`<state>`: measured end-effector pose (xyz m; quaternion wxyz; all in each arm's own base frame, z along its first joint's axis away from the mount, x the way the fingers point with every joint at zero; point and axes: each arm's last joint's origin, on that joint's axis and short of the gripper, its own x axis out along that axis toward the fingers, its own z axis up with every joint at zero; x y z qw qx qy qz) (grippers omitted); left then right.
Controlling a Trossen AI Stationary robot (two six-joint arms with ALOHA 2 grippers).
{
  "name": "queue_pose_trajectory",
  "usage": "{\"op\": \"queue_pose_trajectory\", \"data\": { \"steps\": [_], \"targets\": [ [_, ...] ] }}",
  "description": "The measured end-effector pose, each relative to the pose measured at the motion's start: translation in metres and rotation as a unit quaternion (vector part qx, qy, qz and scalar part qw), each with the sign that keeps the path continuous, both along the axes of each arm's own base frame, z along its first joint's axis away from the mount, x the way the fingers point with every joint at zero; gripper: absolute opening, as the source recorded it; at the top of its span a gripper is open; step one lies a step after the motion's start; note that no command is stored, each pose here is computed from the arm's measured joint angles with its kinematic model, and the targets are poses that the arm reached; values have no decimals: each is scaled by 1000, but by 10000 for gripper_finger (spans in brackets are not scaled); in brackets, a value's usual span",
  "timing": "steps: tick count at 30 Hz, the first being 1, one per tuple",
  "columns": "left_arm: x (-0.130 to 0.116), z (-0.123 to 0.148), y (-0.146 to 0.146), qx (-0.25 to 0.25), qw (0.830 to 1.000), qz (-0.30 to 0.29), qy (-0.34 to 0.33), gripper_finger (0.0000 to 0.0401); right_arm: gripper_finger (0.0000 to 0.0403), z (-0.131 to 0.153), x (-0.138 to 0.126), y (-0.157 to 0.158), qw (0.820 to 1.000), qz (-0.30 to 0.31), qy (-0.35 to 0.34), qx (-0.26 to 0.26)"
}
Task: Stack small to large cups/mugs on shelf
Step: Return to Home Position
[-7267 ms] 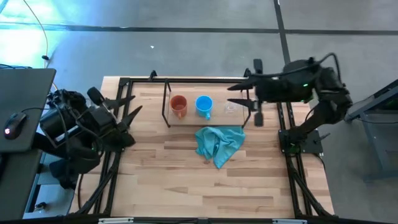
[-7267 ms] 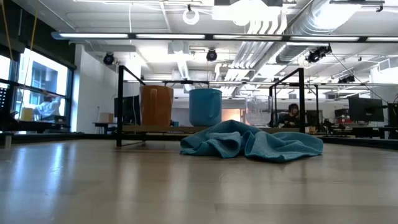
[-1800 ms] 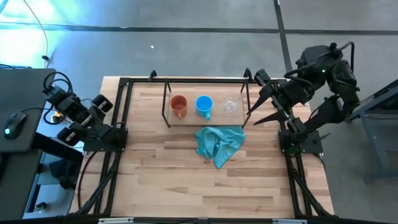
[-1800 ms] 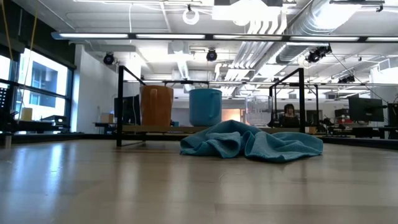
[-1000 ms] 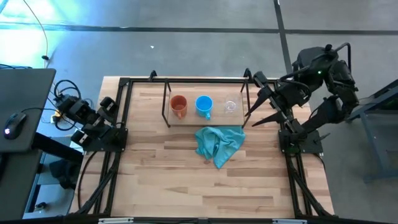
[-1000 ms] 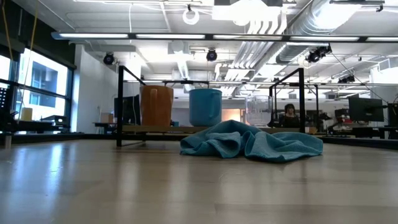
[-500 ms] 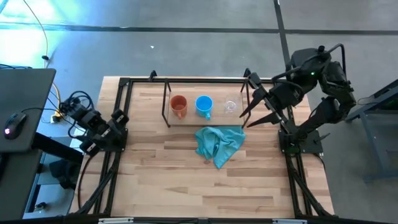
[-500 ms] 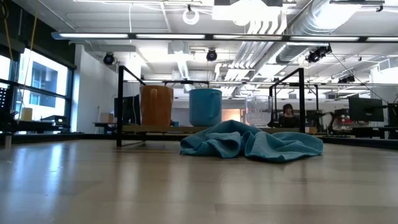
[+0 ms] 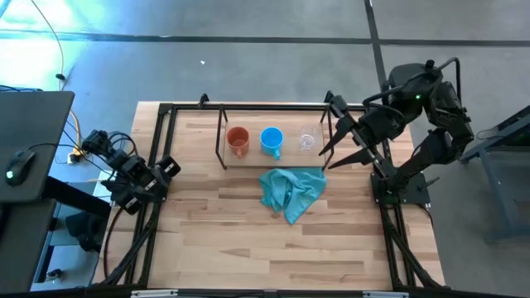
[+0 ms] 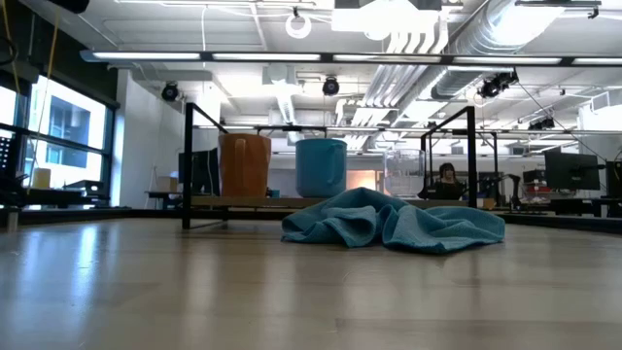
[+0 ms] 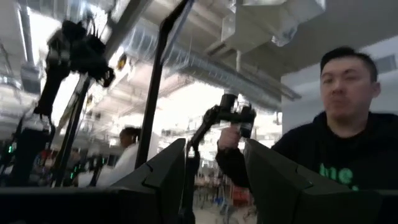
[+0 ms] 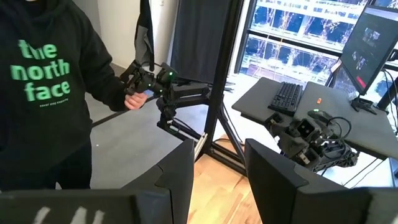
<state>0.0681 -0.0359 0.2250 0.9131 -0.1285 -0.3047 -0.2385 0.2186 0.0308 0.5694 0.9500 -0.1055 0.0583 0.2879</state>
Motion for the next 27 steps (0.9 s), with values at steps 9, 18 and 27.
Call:
{"op": "queue_pose_trajectory", "data": {
  "steps": [9, 18, 27],
  "targets": [
    [4, -6, -3, 28, 999, -24, 34, 154, 135, 1, 0, 0, 1000, 0, -8, 0],
    [4, -8, -4, 90, 996, 11, 13, 154, 135, 3, 2, -5, 1000, -11, -16, 2],
    [7, -12, -5, 144, 988, 62, 10, 154, 135, -6, 22, -13, 1000, -22, 10, 12]
  ]
}}
